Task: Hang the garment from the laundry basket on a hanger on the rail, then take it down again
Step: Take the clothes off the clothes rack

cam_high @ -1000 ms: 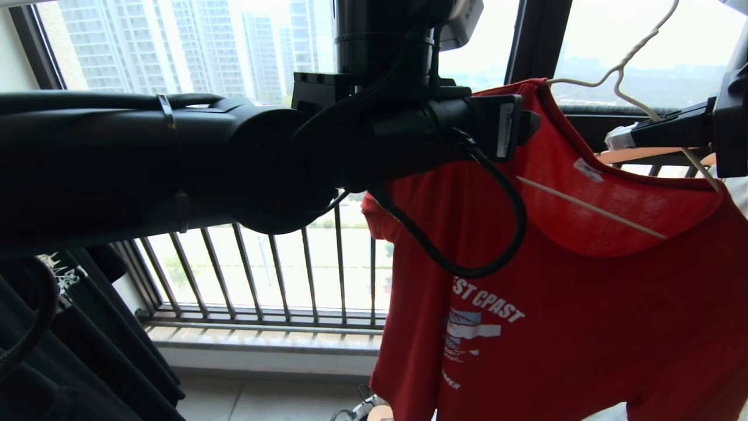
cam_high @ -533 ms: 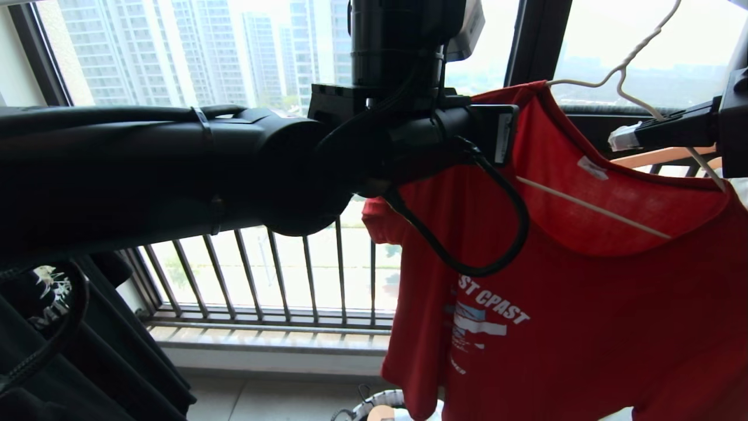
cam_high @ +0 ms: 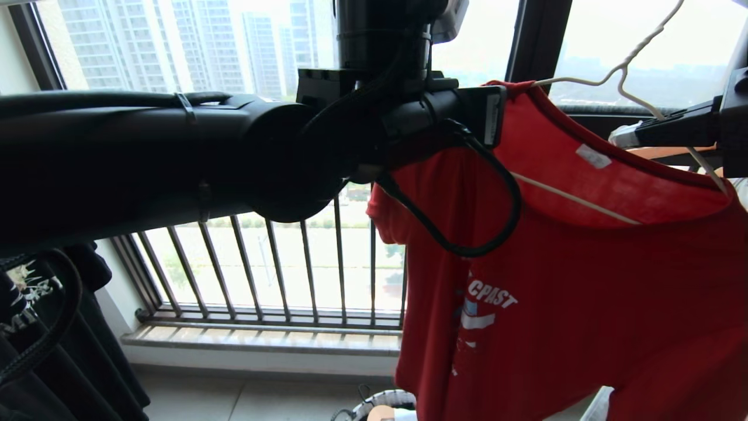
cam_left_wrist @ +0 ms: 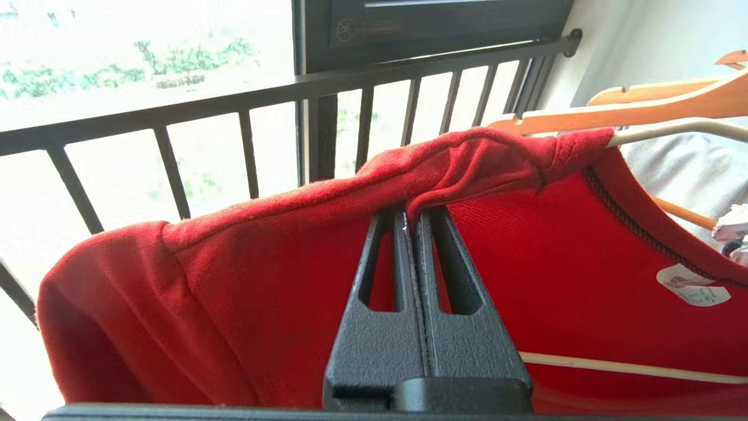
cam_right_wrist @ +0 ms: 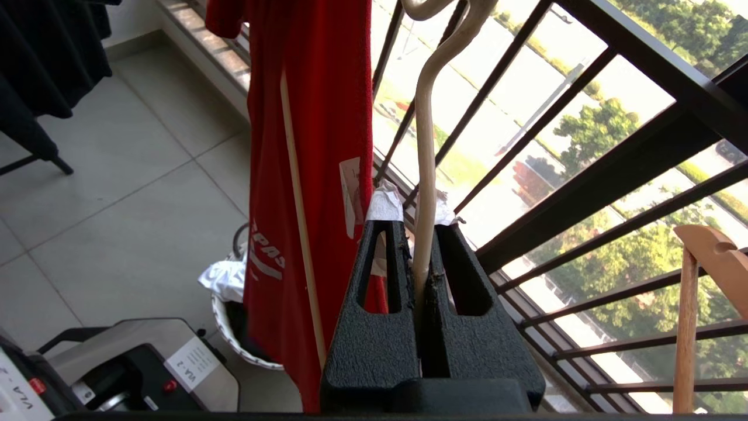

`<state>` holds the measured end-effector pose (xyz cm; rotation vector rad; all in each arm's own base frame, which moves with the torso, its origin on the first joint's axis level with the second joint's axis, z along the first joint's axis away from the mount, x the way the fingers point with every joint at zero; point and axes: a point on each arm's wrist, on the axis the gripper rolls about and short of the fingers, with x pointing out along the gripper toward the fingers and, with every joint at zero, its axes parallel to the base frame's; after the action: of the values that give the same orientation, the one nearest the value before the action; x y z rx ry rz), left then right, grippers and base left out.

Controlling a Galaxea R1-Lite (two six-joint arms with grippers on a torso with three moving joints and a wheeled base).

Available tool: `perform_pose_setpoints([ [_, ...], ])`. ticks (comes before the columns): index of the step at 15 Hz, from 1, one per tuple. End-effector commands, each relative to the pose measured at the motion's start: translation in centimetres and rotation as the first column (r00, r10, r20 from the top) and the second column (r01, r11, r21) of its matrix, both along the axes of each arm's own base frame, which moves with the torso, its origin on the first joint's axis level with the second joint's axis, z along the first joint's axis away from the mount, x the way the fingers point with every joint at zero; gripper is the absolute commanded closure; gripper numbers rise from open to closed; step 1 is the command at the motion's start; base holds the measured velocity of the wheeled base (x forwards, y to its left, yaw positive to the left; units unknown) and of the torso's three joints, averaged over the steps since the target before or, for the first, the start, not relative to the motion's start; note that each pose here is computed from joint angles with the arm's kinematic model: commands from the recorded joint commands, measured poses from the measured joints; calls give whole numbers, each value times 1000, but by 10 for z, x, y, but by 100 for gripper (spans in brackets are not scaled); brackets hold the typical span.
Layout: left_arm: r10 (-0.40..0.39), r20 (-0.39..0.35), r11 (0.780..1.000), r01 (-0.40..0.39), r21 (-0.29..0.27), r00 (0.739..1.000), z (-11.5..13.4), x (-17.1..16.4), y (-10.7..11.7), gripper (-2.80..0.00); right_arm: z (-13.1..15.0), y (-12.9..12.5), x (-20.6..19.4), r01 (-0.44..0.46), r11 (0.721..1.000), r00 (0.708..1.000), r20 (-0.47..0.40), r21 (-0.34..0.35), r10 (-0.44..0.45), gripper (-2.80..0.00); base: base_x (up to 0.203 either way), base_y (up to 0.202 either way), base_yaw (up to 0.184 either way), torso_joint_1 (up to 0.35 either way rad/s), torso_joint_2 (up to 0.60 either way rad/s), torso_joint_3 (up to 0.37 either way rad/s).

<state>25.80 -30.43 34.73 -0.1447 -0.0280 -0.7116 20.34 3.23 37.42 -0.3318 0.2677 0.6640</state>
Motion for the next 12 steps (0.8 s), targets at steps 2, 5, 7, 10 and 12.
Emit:
perform_pose_setpoints([
  [2,38,8,999,-38,-15,999,6,8,13,0,-1,0,0,-3,1000,1000,-4,-2,3,0,0,0,0,0,0,0],
  [5,57,-4,998,-57,-12,998,5,13,19,0,-1,0,0,-2,1000,1000,-4,-2,2,0,0,0,0,0,0,0],
  [7,56,-9,998,-56,-5,998,4,13,20,0,-1,-1,0,1,1000,1000,-4,-2,-1,0,0,0,0,0,0,0],
  [10,53,-7,999,-53,-7,999,5,12,20,0,-1,-1,0,6,1000,1000,-4,-4,-6,0,0,0,0,0,0,0],
  [12,51,-4,999,-51,-9,999,5,12,20,0,-1,-1,0,7,1000,1000,-4,-4,-7,0,0,0,0,0,0,0],
])
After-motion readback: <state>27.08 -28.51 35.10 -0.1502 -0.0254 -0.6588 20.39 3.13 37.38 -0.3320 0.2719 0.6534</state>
